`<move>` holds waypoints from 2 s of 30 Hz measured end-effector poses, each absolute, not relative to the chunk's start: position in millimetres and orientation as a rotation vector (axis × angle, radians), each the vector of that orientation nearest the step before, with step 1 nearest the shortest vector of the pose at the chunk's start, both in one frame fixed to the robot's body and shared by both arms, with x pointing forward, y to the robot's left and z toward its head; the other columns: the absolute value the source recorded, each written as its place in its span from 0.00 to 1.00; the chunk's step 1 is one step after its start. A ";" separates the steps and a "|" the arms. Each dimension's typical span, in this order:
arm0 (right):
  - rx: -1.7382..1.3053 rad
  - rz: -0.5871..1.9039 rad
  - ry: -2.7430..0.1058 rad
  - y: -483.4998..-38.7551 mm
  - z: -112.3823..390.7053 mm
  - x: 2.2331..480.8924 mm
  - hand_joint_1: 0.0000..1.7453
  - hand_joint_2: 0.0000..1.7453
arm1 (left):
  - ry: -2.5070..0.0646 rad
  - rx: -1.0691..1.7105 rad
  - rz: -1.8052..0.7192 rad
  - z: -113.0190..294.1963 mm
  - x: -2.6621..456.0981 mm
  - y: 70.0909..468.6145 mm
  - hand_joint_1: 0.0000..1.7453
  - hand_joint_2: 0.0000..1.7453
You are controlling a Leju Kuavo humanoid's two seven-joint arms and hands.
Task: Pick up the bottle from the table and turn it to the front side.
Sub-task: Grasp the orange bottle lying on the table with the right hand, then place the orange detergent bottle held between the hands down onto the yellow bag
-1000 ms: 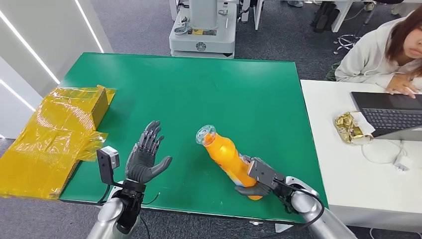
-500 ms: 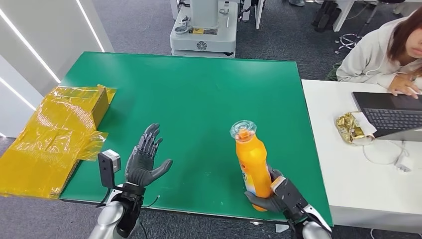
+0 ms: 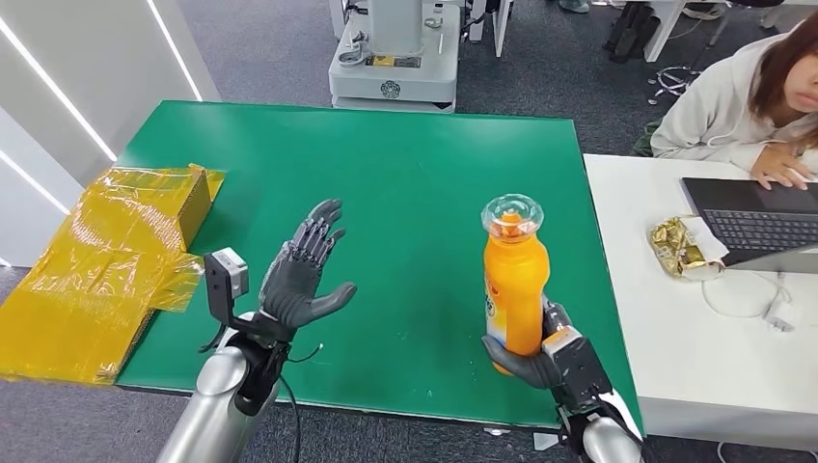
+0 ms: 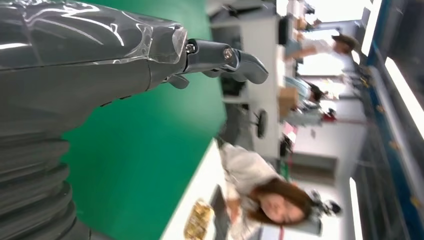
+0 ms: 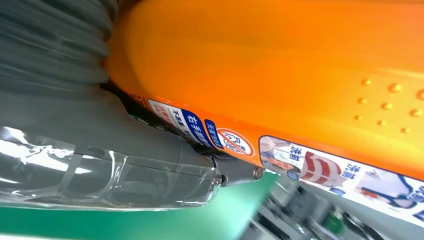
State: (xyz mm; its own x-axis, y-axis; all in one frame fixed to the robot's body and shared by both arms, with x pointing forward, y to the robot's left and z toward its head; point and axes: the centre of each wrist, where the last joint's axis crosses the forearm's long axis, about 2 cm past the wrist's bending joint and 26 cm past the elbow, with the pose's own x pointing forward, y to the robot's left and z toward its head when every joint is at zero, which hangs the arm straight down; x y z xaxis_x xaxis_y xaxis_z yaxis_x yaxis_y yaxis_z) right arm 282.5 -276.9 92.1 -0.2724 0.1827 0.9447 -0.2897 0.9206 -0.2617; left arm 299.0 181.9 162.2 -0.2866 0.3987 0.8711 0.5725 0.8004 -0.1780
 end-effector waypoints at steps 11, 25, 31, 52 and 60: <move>0.085 0.570 -1.899 -240.6 133.8 342.3 1.00 1.00 | -1.924 -0.876 -0.297 201.6 327.8 166.2 0.00 1.00; 0.136 0.665 -1.832 -226.1 132.8 364.1 1.00 1.00 | -1.917 -0.859 -0.328 201.1 334.3 179.3 0.00 1.00; 0.176 0.720 -1.783 -208.4 132.4 378.8 1.00 1.00 | -1.944 -0.772 -0.363 203.0 336.2 180.9 0.00 1.00; 0.189 0.854 -1.849 -149.9 162.6 379.8 1.00 1.00 | -1.962 -0.798 -0.355 215.4 338.3 177.6 0.00 1.00; 0.167 0.885 -1.826 -148.5 159.0 380.8 1.00 1.00 | -1.954 -0.826 -0.348 219.0 336.1 175.8 0.00 1.00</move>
